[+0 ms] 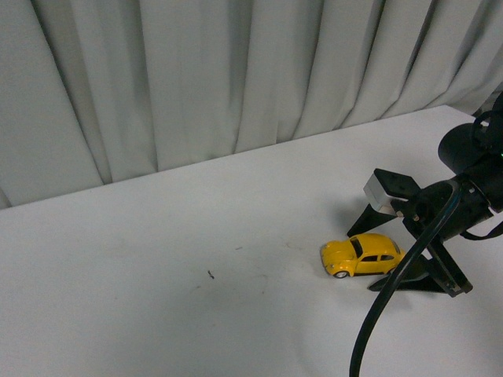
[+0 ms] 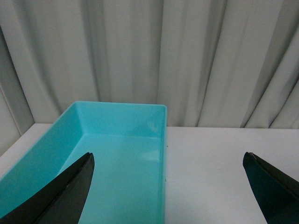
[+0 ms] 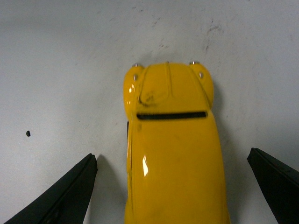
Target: Wind up and store yellow beetle toy
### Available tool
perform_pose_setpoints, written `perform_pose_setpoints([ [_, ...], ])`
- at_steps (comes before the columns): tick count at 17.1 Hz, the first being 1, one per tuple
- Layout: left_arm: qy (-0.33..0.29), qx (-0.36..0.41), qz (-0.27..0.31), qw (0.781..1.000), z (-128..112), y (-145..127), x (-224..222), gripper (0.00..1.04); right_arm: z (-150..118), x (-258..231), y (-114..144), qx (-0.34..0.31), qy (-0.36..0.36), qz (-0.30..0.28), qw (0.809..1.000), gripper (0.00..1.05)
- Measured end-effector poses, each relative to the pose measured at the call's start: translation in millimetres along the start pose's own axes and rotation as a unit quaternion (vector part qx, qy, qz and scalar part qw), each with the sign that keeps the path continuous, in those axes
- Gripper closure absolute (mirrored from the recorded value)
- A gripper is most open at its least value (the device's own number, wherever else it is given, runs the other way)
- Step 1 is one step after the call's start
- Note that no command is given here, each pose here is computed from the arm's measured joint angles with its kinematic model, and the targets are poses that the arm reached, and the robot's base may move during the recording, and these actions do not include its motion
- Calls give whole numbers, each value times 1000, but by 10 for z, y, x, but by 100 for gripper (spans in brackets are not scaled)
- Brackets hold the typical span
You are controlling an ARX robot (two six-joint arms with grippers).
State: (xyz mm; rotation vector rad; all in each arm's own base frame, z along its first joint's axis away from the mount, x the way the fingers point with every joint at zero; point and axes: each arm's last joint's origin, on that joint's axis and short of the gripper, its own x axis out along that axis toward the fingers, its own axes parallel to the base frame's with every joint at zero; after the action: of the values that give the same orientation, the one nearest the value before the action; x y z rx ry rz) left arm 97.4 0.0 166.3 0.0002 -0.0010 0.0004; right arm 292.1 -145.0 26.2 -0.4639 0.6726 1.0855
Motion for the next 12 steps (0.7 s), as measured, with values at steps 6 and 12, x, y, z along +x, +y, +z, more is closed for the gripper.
perform_pose_setpoints([
  [6,0,0,0,1000,0,0,0,7,16,25,-4,-6,-3,-2,1000,7],
  [12,0,0,0,1000,0,0,0,7,202,51,-99,-67,-5,-29,997,7],
])
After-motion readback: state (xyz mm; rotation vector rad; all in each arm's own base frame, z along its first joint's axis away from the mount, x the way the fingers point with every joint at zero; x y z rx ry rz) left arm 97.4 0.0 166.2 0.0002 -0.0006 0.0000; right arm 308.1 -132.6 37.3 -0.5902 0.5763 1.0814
